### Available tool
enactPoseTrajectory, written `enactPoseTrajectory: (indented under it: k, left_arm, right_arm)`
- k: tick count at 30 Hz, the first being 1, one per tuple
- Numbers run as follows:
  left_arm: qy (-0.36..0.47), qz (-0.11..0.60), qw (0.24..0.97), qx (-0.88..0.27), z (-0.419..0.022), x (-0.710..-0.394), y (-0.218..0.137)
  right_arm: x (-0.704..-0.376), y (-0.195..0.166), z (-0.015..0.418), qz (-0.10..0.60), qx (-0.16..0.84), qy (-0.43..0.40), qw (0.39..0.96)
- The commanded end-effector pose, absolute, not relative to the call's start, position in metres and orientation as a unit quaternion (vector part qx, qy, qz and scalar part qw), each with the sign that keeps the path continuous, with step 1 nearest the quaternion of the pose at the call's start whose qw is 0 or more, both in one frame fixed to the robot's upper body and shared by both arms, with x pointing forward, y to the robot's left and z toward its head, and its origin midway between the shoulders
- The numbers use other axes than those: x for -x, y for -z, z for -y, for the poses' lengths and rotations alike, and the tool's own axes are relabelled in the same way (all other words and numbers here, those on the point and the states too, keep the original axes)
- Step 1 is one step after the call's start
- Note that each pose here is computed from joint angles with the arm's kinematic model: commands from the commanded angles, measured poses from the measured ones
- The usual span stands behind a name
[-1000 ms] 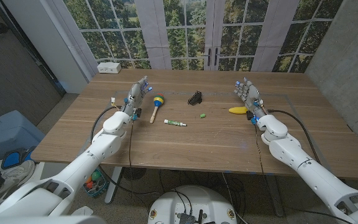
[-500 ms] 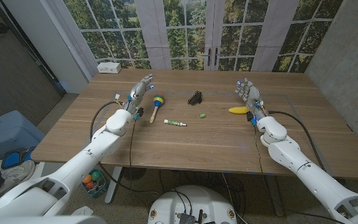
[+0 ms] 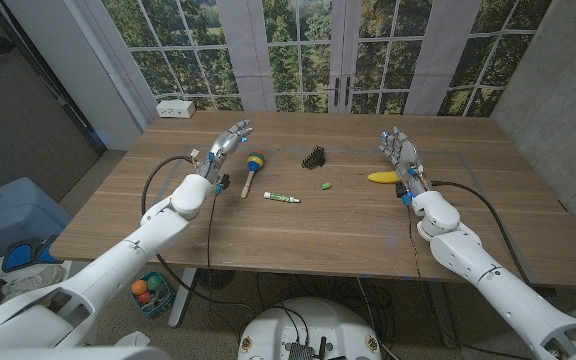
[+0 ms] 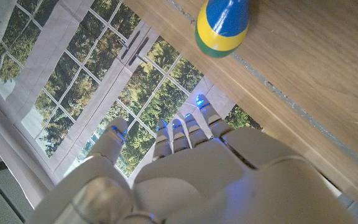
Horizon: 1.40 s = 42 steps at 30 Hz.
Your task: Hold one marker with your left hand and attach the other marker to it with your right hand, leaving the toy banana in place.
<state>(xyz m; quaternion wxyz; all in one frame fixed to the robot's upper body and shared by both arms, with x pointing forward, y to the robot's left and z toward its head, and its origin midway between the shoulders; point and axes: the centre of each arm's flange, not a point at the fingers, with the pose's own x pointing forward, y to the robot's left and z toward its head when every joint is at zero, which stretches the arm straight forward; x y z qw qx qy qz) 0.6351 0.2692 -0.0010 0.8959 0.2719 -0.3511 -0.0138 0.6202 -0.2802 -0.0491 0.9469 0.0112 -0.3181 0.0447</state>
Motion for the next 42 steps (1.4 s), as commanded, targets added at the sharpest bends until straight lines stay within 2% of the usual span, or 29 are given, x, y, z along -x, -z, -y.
enactPoseTrajectory:
  k: [1,28,42]
  left_arm:
    - [-0.014,0.382,0.851,-0.361,-0.261,-0.621,-0.004]
    - [-0.035,0.405,0.760,-0.507,-0.242,-0.582,-0.008]
    - [-0.076,0.409,0.710,-0.568,-0.228,-0.563,-0.005]
  right_arm:
    - [-0.609,0.058,0.272,0.325,-0.009,-0.035,0.945]
    - [-0.604,0.070,0.263,0.337,-0.002,-0.037,0.941]
    - [-0.593,0.079,0.266,0.339,-0.010,-0.027,0.940]
